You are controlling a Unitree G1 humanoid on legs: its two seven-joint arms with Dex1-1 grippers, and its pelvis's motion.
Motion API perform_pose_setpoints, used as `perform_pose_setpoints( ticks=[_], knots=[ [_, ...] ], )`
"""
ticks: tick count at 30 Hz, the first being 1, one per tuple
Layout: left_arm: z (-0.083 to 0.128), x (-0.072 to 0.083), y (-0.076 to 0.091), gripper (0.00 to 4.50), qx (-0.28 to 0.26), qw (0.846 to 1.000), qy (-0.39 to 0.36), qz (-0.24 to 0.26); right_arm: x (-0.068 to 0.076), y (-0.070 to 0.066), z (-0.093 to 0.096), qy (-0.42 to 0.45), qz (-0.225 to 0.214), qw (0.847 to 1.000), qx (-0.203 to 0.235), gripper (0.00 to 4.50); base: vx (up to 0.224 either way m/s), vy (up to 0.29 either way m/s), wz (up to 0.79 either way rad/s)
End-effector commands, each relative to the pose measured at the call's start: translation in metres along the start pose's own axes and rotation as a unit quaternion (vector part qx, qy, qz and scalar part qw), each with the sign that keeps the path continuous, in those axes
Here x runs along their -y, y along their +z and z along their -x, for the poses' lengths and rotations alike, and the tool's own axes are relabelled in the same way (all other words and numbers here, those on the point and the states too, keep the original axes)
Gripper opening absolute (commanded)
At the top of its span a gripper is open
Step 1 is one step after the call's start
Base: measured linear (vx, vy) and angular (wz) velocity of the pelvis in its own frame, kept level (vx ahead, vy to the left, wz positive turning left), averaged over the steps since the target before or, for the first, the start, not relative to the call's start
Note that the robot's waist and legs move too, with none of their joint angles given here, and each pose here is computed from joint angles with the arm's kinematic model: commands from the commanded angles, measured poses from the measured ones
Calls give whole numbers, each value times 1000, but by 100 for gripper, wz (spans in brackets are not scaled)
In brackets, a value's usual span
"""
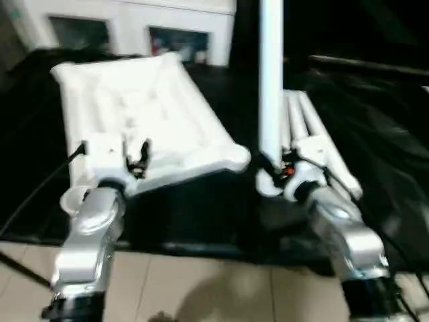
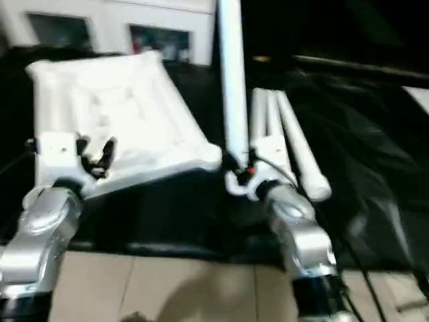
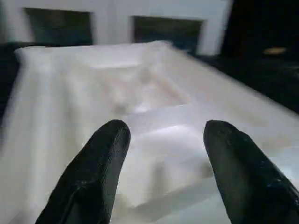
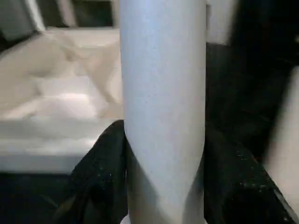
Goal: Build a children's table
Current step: Insert table leg to table base
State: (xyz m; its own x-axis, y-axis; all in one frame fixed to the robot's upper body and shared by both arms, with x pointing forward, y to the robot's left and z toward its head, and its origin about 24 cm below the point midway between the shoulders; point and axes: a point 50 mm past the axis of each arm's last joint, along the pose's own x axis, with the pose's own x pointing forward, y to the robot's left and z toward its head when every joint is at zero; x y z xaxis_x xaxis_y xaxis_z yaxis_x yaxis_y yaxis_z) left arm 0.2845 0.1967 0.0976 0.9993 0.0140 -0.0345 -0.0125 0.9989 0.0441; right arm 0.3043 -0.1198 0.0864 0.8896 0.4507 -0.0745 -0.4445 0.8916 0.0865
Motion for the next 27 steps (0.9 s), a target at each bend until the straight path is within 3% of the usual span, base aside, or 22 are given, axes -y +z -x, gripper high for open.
perform_pose_setpoints(
  ticks=[1, 20, 27],
  knots=[
    [-1, 10, 6, 302, 11, 1000, -18, 3, 12, 2, 5, -21, 9, 1000, 3, 189, 96, -46, 4],
    [-3, 11, 5, 302, 4, 999, -36, 3, 13, 2, 7, -28, 7, 1000, 4, 189, 47, -24, 3],
    [-4, 11, 6, 302, 3, 999, -40, 6, 13, 1, 10, -33, 7, 999, 4, 189, 115, -26, -31]
  ],
)
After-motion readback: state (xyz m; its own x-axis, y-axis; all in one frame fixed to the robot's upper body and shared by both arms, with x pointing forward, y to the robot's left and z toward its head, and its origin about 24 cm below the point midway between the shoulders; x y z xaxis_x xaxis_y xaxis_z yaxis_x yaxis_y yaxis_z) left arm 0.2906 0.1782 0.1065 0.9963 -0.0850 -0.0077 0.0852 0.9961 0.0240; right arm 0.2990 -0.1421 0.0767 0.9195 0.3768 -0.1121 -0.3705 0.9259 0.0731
